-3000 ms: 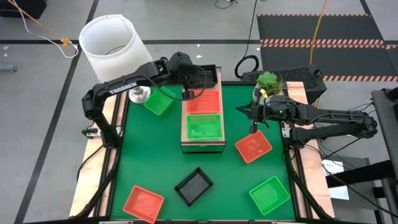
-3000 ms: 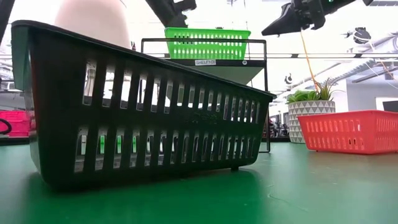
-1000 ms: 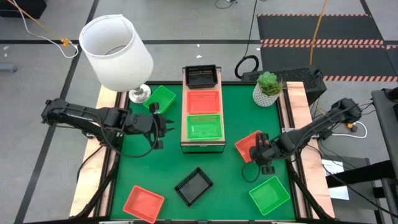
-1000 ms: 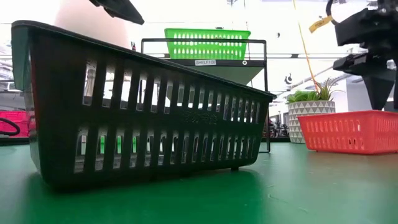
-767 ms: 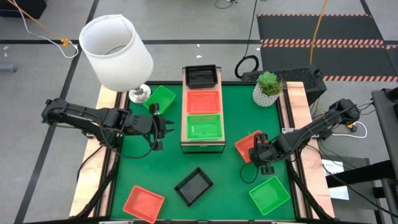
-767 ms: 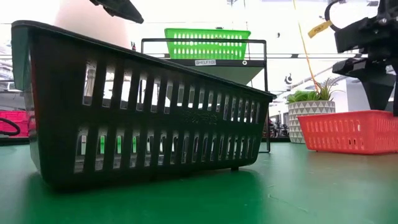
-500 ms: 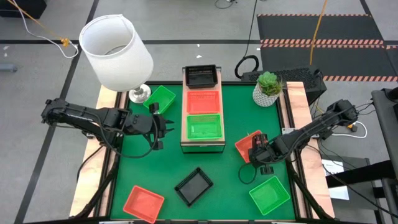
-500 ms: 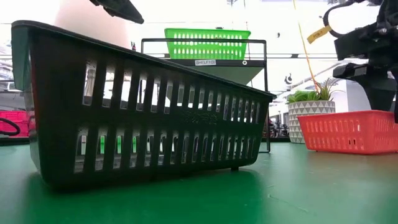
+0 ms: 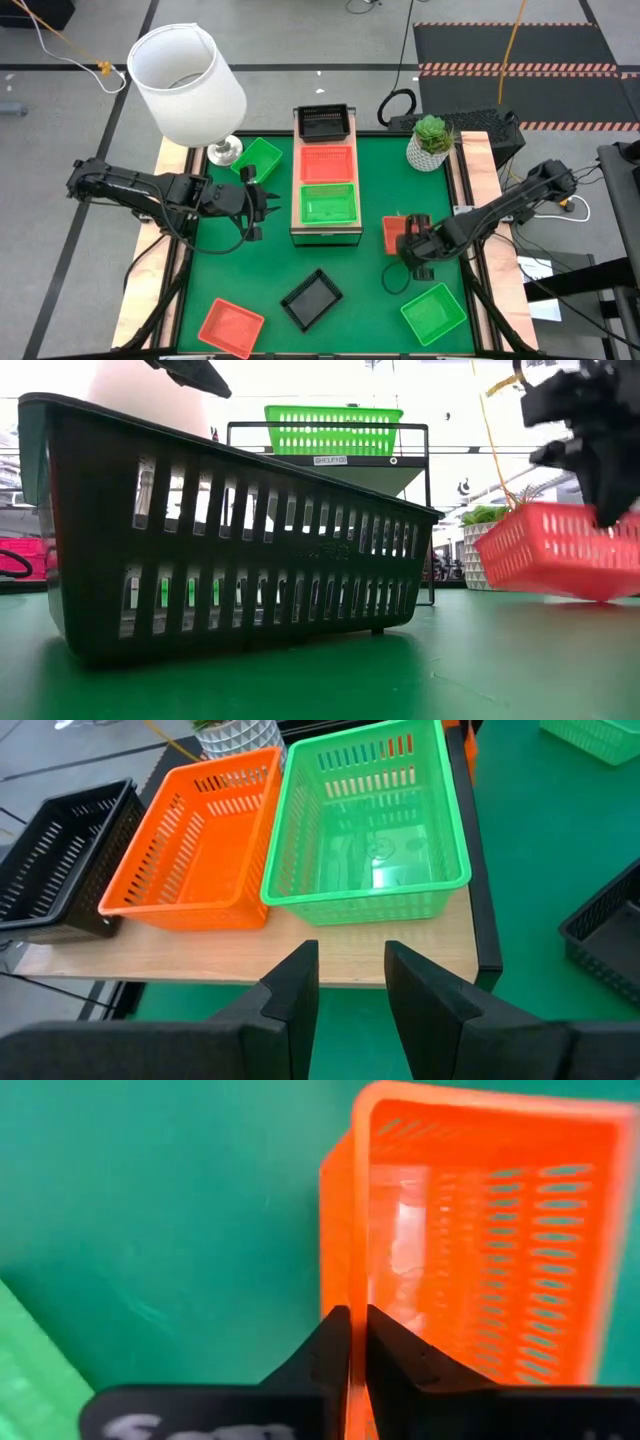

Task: Stack baskets on shelf by color
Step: Stack the top orange bin on top of the orange bin on the shelf

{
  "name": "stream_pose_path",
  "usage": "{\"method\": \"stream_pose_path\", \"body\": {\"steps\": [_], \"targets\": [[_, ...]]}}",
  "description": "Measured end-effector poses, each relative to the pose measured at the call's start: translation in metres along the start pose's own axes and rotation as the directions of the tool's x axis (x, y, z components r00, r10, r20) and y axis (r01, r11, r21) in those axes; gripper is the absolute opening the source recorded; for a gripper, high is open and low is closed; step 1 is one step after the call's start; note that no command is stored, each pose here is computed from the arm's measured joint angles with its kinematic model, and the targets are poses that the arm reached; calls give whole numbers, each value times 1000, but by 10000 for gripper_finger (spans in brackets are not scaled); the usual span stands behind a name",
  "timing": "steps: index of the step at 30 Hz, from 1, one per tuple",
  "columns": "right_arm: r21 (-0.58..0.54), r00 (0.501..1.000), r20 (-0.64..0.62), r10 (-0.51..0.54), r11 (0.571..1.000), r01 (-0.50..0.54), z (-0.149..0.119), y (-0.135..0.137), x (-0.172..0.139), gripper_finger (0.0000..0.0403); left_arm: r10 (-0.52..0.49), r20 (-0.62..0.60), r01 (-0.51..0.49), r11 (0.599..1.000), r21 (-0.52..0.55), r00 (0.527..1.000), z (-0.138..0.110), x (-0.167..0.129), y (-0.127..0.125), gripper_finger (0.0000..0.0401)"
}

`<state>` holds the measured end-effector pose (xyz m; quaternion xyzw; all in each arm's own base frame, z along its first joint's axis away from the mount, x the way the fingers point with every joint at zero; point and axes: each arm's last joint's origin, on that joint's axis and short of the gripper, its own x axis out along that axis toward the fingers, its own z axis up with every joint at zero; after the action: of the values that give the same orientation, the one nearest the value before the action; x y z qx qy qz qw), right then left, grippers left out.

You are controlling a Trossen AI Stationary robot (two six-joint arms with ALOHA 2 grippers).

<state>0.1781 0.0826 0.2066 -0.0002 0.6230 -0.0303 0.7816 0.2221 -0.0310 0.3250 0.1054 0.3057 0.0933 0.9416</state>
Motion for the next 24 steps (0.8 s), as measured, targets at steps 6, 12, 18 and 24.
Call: {"method": "stream_pose_path", "body": {"steps": [6, 12, 18, 24], "targets": [[89, 995, 58, -79, 993, 74, 16, -2, -41, 8, 1, 4, -1, 1000, 11, 1000, 0, 0, 0, 120], [157, 961, 188, -201, 972, 172, 33, -7, -95, 10, 0, 2, 0, 1000, 12, 1000, 0, 0, 0, 120], [144, 898, 303, -319, 947, 288, 51, -13, -148, 7, 0, -3, 0, 1000, 13, 1000, 0, 0, 0, 120], [99, 857, 363, -365, 930, 354, 73, -23, -180, 6, 0, -3, 0, 1000, 12, 1000, 0, 0, 0, 120]]}}
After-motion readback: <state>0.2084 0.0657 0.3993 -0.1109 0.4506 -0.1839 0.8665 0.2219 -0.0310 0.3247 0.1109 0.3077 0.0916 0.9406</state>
